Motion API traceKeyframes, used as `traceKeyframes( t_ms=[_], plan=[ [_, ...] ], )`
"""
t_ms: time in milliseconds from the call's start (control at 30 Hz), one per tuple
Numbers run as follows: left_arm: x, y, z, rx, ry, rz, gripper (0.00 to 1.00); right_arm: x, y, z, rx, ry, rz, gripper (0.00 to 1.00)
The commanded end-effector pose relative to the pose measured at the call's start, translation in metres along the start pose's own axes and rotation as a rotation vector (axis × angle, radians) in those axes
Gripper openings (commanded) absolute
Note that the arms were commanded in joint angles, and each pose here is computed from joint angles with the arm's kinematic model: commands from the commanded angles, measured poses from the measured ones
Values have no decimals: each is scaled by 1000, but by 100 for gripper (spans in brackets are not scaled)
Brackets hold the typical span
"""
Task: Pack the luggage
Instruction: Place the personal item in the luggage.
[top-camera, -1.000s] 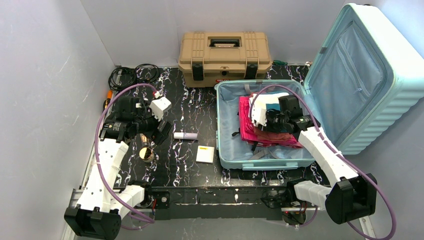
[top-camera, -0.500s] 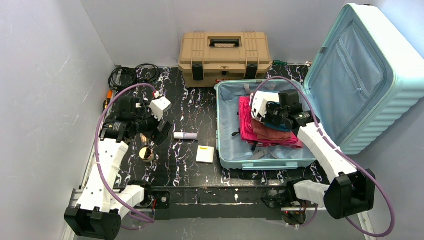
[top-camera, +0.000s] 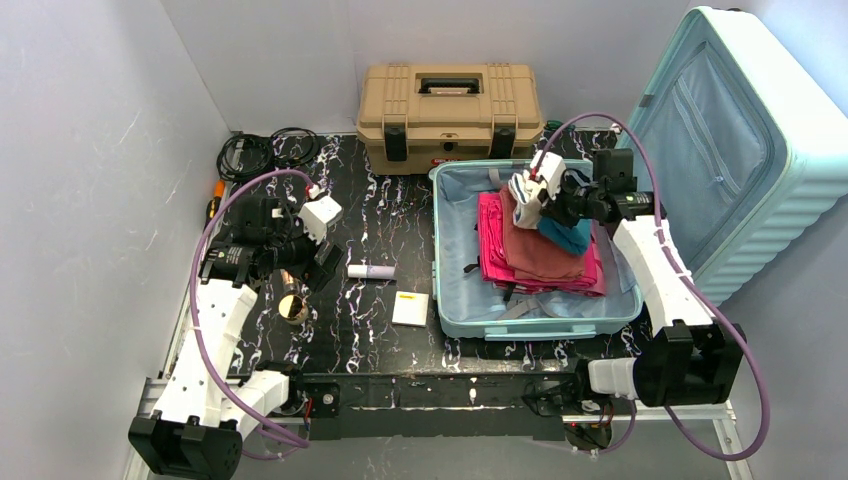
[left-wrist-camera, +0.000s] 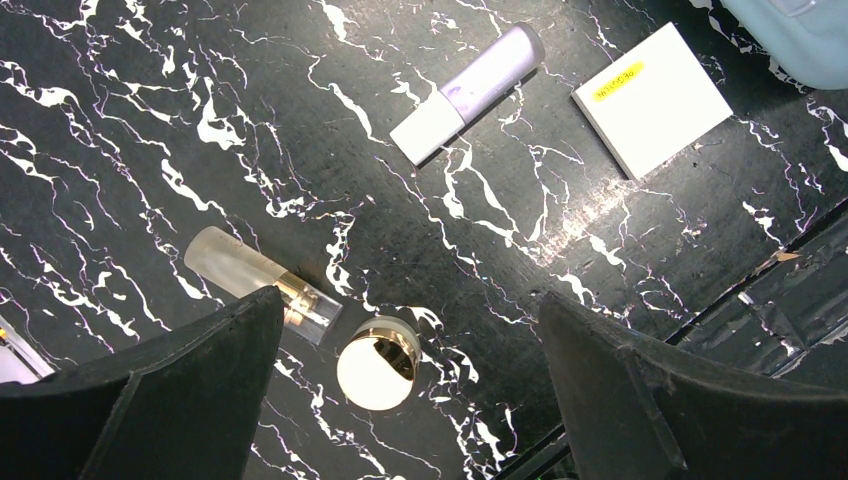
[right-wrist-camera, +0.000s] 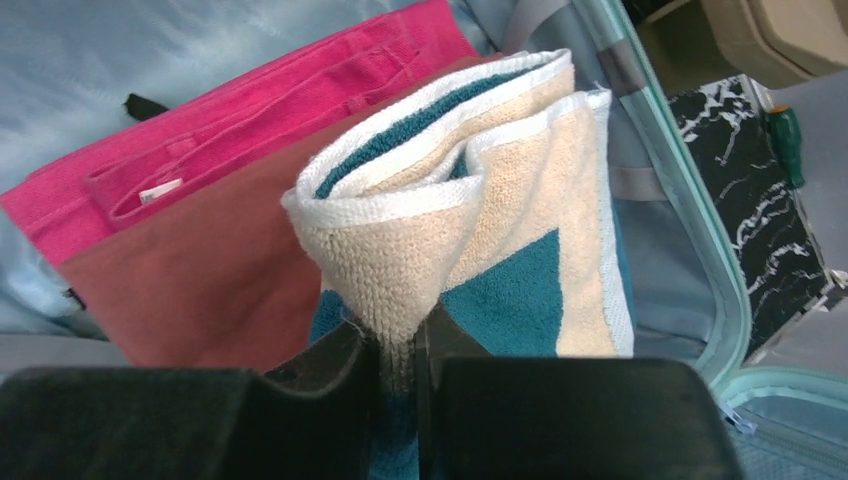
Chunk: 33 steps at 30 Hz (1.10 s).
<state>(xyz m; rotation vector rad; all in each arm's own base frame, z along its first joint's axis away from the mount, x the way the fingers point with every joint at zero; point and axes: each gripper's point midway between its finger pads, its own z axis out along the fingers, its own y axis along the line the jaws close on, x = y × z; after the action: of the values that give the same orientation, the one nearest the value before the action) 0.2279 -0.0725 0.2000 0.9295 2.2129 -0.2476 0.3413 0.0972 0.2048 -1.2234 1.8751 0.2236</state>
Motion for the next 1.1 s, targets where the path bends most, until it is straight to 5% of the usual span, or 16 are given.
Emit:
traceKeyframes(
  t_ms=[0, 100, 167, 367, 733, 1067],
  plan=[
    [3, -4, -3, 7, 1, 4, 98, -6, 30, -7, -156, -40, -17, 24],
    [2, -4, -2, 13, 0, 2, 98, 5, 34, -4, -169, -2, -28, 39],
    [1, -4, -2, 16, 0, -1, 98, 11, 30, -4, -144, 23, -43, 58],
    [-1, -4, -3, 16, -2, -3, 98, -2, 33, -28, -94, -18, -164, 82],
    [-3, -6, -2, 31, -6, -16, 98, -13, 46, -17, -58, -47, -177, 73],
    [1, -6, -2, 28, 9, -12, 98, 1, 60, 7, -34, 26, -247, 82]
  ],
)
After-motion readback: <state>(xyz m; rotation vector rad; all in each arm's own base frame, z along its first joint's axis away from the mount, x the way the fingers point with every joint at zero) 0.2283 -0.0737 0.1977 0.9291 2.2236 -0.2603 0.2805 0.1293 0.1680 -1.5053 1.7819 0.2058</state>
